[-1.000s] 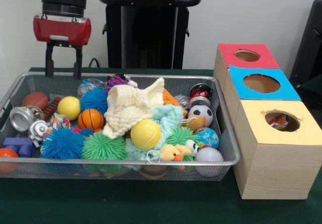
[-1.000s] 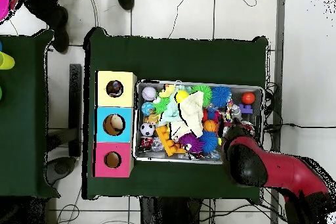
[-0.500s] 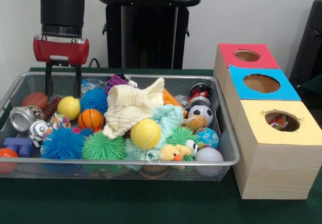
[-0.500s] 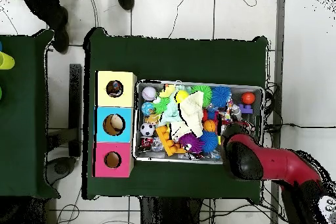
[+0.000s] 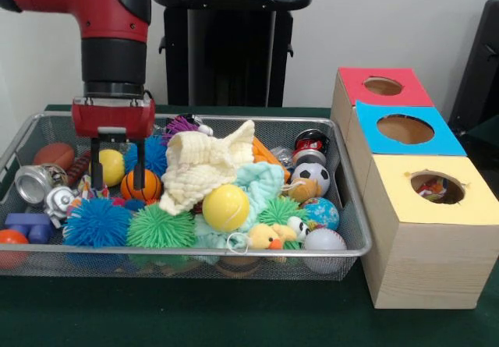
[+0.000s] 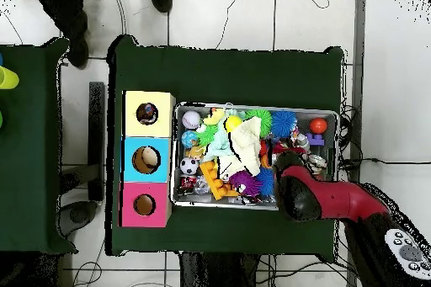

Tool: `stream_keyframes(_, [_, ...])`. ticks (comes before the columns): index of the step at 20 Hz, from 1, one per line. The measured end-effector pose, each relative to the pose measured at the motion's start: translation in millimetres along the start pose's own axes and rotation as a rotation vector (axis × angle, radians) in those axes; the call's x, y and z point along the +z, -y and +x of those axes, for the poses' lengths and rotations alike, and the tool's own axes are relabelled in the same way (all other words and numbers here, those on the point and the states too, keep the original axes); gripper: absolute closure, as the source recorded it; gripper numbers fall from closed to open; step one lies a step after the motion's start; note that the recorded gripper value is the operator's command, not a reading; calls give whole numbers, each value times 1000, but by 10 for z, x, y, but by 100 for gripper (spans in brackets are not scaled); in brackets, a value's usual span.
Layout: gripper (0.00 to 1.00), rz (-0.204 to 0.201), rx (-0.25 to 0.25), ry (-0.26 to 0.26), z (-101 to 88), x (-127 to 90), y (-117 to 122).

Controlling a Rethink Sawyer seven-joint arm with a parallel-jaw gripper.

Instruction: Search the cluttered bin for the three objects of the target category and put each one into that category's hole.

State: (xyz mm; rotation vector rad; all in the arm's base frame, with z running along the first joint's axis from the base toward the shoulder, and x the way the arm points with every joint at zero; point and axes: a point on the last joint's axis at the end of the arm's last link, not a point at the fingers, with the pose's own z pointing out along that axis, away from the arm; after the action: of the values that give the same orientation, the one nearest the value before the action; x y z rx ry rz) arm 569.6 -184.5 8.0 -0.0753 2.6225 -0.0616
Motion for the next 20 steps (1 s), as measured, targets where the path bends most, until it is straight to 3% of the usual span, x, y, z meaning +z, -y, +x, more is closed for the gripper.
stream_keyframes(5, [0,27,-19,-5,76,114,36])
stream_keyframes(9, [0,71,-45,-37,185,159,150])
stream_keyframes(20, [0,127,-51,-48,219,61,412])
